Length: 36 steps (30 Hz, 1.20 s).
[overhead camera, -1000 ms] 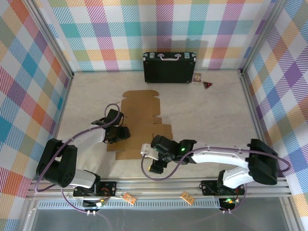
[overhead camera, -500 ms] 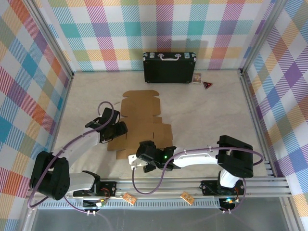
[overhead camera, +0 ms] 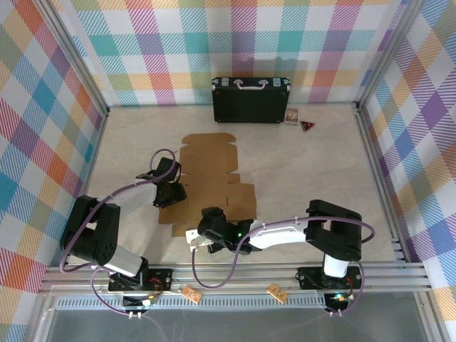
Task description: Fold the paper box
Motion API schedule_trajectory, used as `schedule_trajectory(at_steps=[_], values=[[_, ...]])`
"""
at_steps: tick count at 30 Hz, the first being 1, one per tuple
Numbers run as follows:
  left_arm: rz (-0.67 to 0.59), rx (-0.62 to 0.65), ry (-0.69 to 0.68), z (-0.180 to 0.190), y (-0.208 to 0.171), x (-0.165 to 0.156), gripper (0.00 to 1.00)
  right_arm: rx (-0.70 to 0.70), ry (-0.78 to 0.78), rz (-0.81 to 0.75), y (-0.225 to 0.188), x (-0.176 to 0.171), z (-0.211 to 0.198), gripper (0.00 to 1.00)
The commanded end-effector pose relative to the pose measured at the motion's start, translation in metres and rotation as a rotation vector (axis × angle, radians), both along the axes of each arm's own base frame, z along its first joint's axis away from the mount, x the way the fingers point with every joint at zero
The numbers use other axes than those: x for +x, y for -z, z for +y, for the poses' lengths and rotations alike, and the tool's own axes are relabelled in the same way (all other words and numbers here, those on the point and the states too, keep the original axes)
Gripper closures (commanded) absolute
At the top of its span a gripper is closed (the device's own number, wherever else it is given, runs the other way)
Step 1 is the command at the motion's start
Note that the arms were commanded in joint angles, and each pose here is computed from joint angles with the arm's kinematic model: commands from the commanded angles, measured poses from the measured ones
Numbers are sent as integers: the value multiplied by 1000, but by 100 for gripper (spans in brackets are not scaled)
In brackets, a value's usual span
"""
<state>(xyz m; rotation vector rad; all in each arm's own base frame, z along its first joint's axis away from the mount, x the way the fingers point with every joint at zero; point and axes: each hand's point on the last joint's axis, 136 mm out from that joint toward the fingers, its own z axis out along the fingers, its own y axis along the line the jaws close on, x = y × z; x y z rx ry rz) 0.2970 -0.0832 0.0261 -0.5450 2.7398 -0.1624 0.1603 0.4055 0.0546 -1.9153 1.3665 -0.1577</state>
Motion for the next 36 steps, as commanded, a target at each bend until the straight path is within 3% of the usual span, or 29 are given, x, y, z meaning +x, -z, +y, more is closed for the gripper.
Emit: schedule_trajectory(at_steps=[1, 6, 9, 13, 24, 31, 36], values=[[52, 37, 18, 7, 13, -10, 51, -6, 3, -62, 2, 9, 4, 9], [55, 36, 26, 7, 13, -12, 51, -28, -9, -48, 14, 6, 1, 9], [52, 35, 36, 7, 9, -13, 40, -34, -4, -62, 17, 9, 2, 9], [39, 30, 38, 7, 2, -15, 38, -25, 32, -84, 16, 19, 3, 9], [41, 31, 36, 9, 2, -22, 37, 152, 152, -229, -43, 61, 7, 10], [53, 23, 45, 7, 5, -22, 38, 216, 140, -270, -60, 64, 10, 10], [48, 14, 52, 5, 5, -22, 38, 282, 69, -348, -71, 64, 22, 22]])
